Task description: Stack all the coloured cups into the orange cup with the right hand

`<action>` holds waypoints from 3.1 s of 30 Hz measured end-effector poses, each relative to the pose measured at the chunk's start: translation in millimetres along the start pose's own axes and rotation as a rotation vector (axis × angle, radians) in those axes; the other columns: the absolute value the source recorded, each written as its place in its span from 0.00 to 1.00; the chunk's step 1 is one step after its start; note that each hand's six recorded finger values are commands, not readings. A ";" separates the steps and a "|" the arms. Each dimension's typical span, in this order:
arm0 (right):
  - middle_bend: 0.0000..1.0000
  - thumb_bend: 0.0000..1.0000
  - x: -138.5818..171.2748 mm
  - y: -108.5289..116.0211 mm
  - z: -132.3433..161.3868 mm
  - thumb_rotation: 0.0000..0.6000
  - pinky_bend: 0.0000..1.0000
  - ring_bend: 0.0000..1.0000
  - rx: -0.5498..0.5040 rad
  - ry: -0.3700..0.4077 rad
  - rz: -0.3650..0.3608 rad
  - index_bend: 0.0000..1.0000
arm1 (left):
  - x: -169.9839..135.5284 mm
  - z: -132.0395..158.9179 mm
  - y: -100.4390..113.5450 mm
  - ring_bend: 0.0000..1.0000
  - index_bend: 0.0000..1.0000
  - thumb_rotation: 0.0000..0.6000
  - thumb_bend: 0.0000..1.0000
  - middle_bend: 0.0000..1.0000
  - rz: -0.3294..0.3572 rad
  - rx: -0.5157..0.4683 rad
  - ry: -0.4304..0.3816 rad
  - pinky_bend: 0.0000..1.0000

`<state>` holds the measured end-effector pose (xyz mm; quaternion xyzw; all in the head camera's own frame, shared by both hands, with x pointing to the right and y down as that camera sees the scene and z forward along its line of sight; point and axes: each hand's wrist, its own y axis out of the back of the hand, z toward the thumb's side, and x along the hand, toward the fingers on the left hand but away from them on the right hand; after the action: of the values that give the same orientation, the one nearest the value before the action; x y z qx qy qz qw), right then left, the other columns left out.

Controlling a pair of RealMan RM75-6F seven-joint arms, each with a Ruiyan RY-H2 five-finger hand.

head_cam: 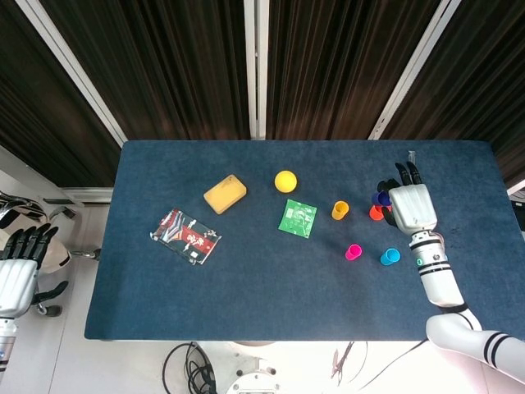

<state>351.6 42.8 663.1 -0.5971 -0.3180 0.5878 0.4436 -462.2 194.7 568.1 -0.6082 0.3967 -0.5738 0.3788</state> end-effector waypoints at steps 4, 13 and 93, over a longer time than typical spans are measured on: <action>0.46 0.32 -9.0 -10.6 -2.1 1.00 0.00 0.08 -0.018 -0.021 0.054 0.50 | 0.8 -0.8 0.6 0.00 0.08 1.00 0.16 0.05 0.005 -0.011 -0.002 0.00; 0.46 0.32 -26.2 -18.2 -5.3 1.00 0.00 0.08 -0.004 -0.059 0.115 0.50 | 3.2 -1.0 -0.7 0.00 0.08 1.00 0.16 0.05 0.008 -0.021 -0.004 0.00; 0.39 0.33 -47.5 -69.5 91.0 1.00 0.00 0.01 0.094 0.067 0.259 0.31 | -6.1 4.1 -3.5 0.00 0.07 1.00 0.16 0.06 -0.014 -0.032 -0.028 0.00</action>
<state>266.8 42.3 753.5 -0.6310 -0.1953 0.6340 0.4021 -458.1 201.7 568.6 -0.6249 0.3963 -0.5614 0.3706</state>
